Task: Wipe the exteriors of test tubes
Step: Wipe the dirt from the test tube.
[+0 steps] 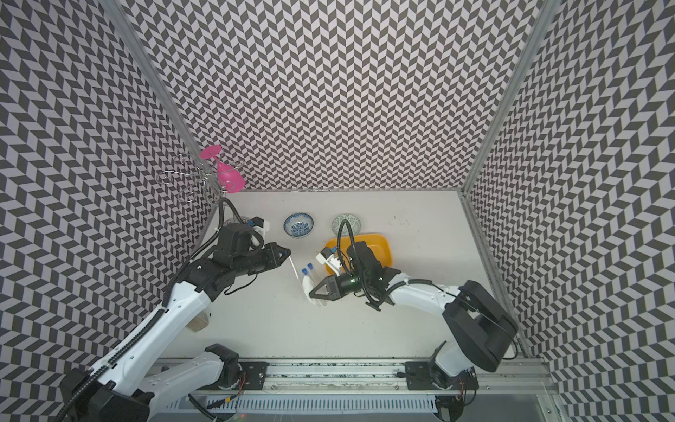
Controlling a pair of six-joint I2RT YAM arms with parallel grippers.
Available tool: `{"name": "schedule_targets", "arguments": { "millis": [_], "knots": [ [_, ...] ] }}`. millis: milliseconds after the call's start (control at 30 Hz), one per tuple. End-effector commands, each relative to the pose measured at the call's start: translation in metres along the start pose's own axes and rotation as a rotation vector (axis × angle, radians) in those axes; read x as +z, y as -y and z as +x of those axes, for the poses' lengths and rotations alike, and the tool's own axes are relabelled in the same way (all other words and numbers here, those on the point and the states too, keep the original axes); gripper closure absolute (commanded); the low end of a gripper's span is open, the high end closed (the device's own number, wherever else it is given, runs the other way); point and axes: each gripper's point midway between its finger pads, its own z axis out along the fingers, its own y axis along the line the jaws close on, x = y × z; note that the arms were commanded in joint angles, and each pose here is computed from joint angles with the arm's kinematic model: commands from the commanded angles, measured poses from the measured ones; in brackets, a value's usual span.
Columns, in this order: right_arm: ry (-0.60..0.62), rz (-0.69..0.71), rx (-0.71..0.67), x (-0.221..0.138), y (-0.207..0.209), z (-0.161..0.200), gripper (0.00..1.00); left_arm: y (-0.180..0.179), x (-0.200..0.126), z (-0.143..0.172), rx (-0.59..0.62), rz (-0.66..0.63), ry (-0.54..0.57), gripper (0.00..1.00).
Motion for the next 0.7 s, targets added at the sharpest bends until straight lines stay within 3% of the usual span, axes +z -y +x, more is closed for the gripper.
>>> {"name": "schedule_targets", "arguments": {
  "millis": [0,333,667],
  "knots": [
    [0.003,-0.166,-0.057,0.002,-0.035,-0.010,1.00,0.027,-0.011,-0.014,0.021,0.105,0.040,0.86],
    [0.009,-0.305,-0.021,-0.005,-0.060,-0.011,1.00,0.037,-0.017,-0.018,0.036,0.146,0.055,0.86],
    [0.044,-0.312,-0.008,-0.008,-0.052,-0.026,1.00,0.049,-0.028,-0.018,0.042,0.198,0.048,0.86]
  ]
}}
